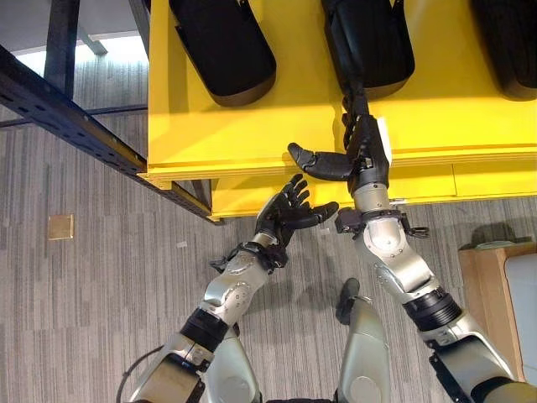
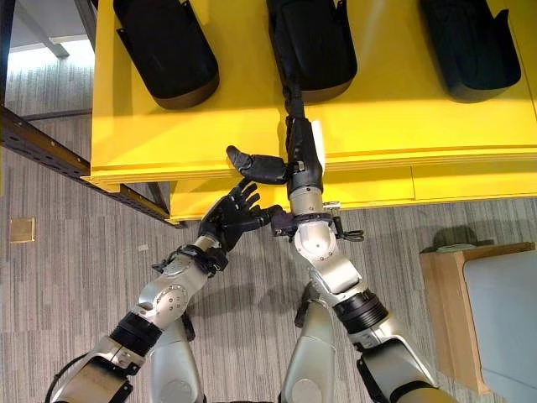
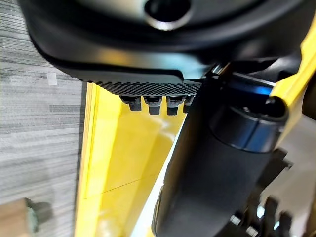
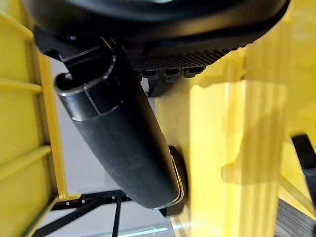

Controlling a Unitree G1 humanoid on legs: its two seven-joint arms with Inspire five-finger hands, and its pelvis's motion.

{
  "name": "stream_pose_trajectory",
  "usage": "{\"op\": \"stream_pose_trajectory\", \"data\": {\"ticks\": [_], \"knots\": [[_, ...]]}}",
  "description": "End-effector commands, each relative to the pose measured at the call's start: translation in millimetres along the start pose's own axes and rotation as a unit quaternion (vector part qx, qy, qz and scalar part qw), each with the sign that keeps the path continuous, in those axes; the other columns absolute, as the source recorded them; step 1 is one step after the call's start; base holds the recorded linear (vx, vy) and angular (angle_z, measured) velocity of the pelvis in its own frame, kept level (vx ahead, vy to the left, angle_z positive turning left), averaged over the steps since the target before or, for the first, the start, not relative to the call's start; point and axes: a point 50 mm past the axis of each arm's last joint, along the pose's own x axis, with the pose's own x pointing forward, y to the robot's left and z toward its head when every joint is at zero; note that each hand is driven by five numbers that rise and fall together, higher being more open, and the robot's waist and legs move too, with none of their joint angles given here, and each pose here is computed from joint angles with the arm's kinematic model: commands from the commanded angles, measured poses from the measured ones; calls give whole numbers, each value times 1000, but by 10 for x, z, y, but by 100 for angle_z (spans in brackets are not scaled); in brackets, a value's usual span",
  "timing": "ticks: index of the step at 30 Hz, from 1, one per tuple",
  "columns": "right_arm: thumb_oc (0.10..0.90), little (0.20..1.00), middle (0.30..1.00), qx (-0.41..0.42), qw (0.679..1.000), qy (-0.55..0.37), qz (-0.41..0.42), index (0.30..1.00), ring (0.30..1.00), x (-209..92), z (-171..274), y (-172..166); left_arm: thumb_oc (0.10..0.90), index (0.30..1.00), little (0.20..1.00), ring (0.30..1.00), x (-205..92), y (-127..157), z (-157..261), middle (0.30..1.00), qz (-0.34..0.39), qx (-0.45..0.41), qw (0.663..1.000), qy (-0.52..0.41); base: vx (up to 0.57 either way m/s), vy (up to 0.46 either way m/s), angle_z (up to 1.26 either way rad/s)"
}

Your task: Move parts from the plastic box to the shelf.

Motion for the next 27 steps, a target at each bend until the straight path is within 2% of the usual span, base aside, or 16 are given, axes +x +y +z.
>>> {"op": "stream_pose_trajectory", "data": {"ticks": [1, 11, 12, 14, 22, 23, 26, 27], "knots": [[900, 1000, 1000, 56, 987, -151, -1, 1000, 1000, 318, 787, 76, 900, 1000, 1000, 1000, -24, -379, 398, 1000, -89, -40, 991, -93, -50, -24, 3], [900, 1000, 1000, 38, 987, -151, 26, 1000, 1000, 484, 924, 193, 900, 1000, 1000, 1000, 12, -339, 309, 1000, -93, -83, 991, -49, -24, -10, 4], [900, 1000, 1000, 18, 985, -165, 38, 1000, 1000, 471, 946, 260, 900, 1000, 1000, 1000, 8, -372, 125, 1000, -99, -145, 984, 32, 48, -2, 3], [900, 1000, 1000, 13, 984, -171, 42, 1000, 1000, 465, 961, 272, 900, 1000, 1000, 1000, 8, -371, 66, 1000, -96, -160, 981, 47, 20, -7, 3], [900, 1000, 1000, 8, 982, -178, 58, 1000, 1000, 425, 979, 374, 900, 1000, 1000, 1000, -4, -366, -23, 1000, -70, -225, 970, 51, 0, 0, 0], [900, 1000, 1000, -8, 984, -168, 65, 1000, 1000, 444, 985, 432, 900, 1000, 1000, 1000, -55, -297, -266, 1000, -53, -297, 947, 116, 0, 0, 0], [900, 1000, 1000, -15, 985, -158, 69, 1000, 1000, 458, 969, 438, 900, 1000, 1000, 1000, -63, -304, -286, 1000, -57, -302, 943, 127, 0, 0, 0], [900, 1000, 1000, -40, 985, -151, 78, 1000, 1000, 500, 950, 447, 900, 1000, 1000, 1000, -100, -310, -369, 1000, -57, -305, 936, 165, 0, 0, 0]]}}
